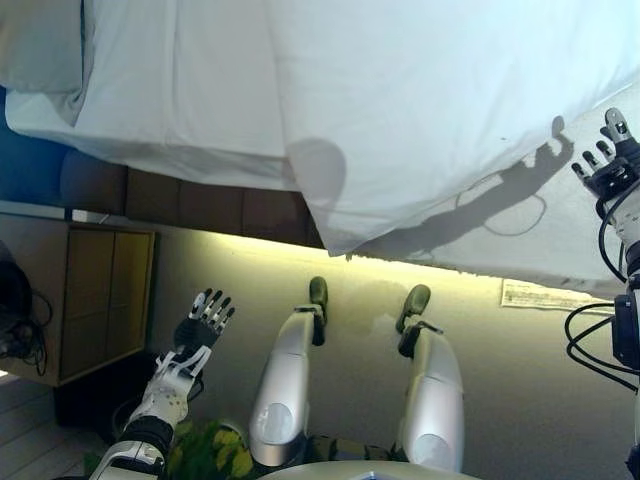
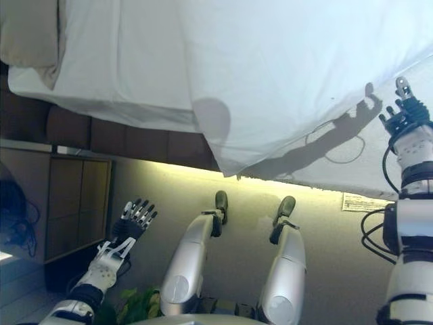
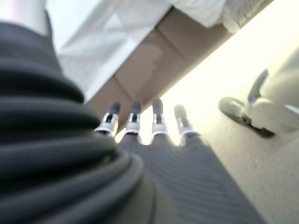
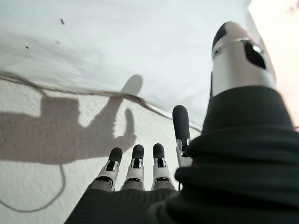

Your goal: Make the bed neatly

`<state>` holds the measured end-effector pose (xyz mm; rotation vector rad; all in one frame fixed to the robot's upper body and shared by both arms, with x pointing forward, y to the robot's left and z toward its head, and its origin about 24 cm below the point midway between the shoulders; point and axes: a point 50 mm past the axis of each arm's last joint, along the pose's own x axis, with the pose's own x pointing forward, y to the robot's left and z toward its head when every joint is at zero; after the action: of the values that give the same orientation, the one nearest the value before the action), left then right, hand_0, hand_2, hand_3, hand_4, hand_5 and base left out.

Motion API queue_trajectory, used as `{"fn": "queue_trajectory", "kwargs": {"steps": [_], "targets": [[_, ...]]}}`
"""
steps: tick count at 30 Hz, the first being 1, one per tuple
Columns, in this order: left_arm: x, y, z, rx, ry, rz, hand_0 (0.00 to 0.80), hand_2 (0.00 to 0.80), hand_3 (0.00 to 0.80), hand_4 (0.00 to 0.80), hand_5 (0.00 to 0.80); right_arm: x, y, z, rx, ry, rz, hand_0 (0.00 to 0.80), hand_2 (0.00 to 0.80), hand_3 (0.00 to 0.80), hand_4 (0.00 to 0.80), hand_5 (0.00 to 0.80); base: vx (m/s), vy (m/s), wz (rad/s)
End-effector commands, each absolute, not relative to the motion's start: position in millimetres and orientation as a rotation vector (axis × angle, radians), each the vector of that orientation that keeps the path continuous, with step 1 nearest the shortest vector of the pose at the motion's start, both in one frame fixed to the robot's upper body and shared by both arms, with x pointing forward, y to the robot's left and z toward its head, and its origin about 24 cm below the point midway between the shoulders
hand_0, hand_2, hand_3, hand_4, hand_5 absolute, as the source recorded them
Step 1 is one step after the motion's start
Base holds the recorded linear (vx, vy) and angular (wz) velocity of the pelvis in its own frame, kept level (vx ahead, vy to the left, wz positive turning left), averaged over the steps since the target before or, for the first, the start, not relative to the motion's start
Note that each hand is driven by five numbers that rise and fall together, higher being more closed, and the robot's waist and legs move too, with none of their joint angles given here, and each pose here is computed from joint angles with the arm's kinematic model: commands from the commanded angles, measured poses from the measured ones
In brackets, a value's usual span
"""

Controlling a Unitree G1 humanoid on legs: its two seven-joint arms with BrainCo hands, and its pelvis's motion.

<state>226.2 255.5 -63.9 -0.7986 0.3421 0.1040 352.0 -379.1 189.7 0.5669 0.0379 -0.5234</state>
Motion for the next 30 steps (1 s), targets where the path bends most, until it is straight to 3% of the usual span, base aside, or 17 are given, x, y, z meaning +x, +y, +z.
{"fn": "queue_trajectory", "kwargs": {"steps": [1, 6, 14, 19, 22, 30], "targets": [[205.3, 258.6, -76.1, -0.828, 0.360, 0.166, 0.000, 0.000, 0.000, 0.000, 0.000, 339.3, -396.0, 193.8, 0.499, 0.001, -0.548, 0.000, 0.000, 0.000, 0.000, 0.000, 0.237, 0.113, -0.39], [201.5, 239.9, -85.2, -0.870, 0.361, 0.141, 0.000, 0.000, 0.000, 0.000, 0.000, 351.8, -383.6, 206.5, 0.447, -0.042, -0.584, 0.000, 0.000, 0.000, 0.000, 0.000, 0.266, 0.234, -0.57], [241.7, 242.1, -50.7, -0.887, 0.240, 0.085, 0.000, 0.000, 0.000, 0.000, 0.000, 354.7, -377.6, 207.6, 0.389, -0.055, -0.541, 0.000, 0.000, 0.000, 0.000, 0.000, 0.186, 0.205, -0.30], [261.3, 242.7, -32.5, -0.891, 0.173, 0.075, 0.000, 0.000, 0.000, 0.000, 0.000, 363.3, -366.4, 218.2, 0.395, -0.091, -0.485, 0.000, 0.000, 0.000, 0.000, 0.000, 0.074, -0.119, 0.04], [255.1, 246.2, -36.7, -0.919, 0.135, 0.092, 0.000, 0.000, 0.000, 0.000, 0.000, 369.9, -356.0, 235.1, 0.381, -0.120, -0.392, 0.000, 0.000, 0.000, 0.000, 0.000, 0.028, -0.060, -0.08], [234.8, 255.4, -48.7, -0.897, 0.211, 0.111, 0.000, 0.000, 0.000, 0.000, 0.000, 359.6, -372.3, 256.8, 0.345, -0.128, -0.428, 0.000, 0.000, 0.000, 0.000, 0.000, 0.100, -0.113, 0.06]]}}
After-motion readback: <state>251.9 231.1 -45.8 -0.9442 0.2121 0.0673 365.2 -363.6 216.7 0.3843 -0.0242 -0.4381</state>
